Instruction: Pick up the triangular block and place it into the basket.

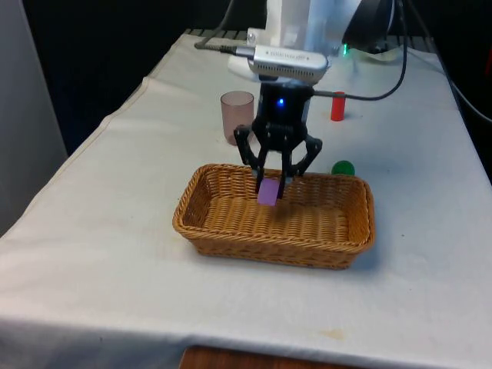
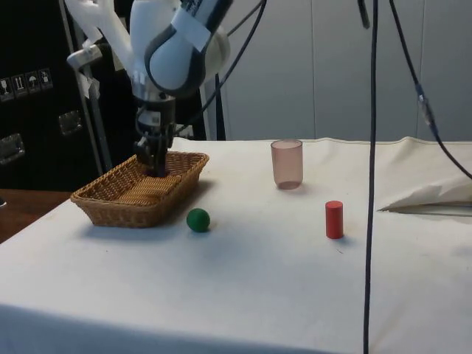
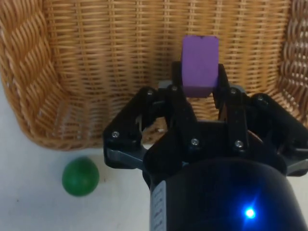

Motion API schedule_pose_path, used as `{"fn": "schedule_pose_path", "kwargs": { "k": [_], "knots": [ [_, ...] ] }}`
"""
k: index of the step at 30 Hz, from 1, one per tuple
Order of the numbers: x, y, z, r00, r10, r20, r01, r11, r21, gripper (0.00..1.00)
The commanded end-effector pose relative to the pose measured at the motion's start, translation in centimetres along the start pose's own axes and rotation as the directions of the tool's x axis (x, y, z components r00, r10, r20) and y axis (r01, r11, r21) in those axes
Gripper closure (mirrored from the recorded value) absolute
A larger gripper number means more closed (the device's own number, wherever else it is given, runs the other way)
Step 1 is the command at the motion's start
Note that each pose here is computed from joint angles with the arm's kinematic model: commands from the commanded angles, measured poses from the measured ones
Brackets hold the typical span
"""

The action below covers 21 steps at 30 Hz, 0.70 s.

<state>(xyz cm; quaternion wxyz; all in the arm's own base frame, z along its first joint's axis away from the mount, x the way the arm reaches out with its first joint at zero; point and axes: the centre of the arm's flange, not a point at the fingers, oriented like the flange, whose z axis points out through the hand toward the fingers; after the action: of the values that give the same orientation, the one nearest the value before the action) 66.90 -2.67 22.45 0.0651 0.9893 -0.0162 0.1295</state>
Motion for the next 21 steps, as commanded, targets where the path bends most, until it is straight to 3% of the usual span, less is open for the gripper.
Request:
{"fn": "schedule_pose_path", "kwargs": {
  "k": [1, 8, 9, 10, 16, 18, 19, 21],
  "knots": [
    [0.1, -0.3, 0.6, 1.0000, 0.005, -0.005, -0.005, 0.9999, 0.016, 0.66],
    [0.7, -0.7, 2.4, 0.9998, 0.016, -0.010, -0.016, 0.9997, 0.017, 0.66],
    [0.5, -0.5, 2.3, 0.9999, 0.015, -0.005, -0.015, 0.9999, 0.002, 0.66],
    [0.9, -0.8, 2.6, 0.9998, 0.018, -0.012, -0.018, 0.9997, 0.018, 0.63],
    [1.1, -0.8, 3.0, 0.9997, 0.021, -0.014, -0.021, 0.9996, 0.017, 0.34],
    [1.1, -0.8, 3.1, 0.9997, 0.021, -0.014, -0.021, 0.9996, 0.017, 0.20],
    [1.0, -0.8, 3.0, 0.9998, 0.019, -0.009, -0.019, 0.9998, 0.004, 0.16],
    [1.1, -0.8, 3.1, 0.9997, 0.021, -0.014, -0.021, 0.9996, 0.017, 0.11]
  ]
}}
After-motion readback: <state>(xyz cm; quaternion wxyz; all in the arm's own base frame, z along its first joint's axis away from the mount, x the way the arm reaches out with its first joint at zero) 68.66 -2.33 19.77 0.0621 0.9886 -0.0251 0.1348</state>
